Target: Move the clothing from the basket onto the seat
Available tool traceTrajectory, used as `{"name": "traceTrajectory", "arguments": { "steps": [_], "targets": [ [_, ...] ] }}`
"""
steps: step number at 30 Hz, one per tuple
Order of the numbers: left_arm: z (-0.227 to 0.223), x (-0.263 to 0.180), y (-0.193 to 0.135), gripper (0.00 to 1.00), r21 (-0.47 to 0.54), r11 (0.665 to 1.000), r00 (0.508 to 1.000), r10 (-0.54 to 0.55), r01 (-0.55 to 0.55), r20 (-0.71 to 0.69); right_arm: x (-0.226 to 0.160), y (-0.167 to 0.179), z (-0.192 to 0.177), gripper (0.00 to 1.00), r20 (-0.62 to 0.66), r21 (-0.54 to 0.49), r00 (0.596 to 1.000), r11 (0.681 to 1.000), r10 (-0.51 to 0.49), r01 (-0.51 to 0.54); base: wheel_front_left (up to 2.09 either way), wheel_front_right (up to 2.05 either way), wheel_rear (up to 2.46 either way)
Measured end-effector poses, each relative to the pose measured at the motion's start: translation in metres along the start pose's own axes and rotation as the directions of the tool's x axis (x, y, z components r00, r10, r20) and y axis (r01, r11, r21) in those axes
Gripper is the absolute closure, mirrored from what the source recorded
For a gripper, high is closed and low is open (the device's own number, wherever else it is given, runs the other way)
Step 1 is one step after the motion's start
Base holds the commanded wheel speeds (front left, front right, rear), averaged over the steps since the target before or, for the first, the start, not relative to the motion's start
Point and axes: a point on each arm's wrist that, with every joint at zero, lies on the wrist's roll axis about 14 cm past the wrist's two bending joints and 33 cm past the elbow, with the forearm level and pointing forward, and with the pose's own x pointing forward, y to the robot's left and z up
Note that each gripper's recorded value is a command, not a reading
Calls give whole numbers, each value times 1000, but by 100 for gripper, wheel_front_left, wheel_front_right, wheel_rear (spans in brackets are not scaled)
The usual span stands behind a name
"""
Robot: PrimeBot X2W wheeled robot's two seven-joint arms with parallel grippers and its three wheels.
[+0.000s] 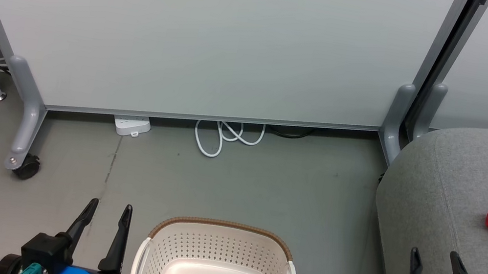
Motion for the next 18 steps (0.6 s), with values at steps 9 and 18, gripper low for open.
{"name": "traceTrajectory", "arguments": {
  "steps": [9, 18],
  "targets": [
    [-15, 10, -12, 0, -7, 999, 998, -39, 39, -42, 12, 1, 6, 0, 17, 2, 1000, 1000, 2, -2, 0, 0, 0],
    [-65, 55, -54, 0, -14, 982, 966, -190, 190, -176, 59, -3, 11, 0, 40, -24, 999, 1000, 20, -19, 0, 0, 0]
  ]
}}
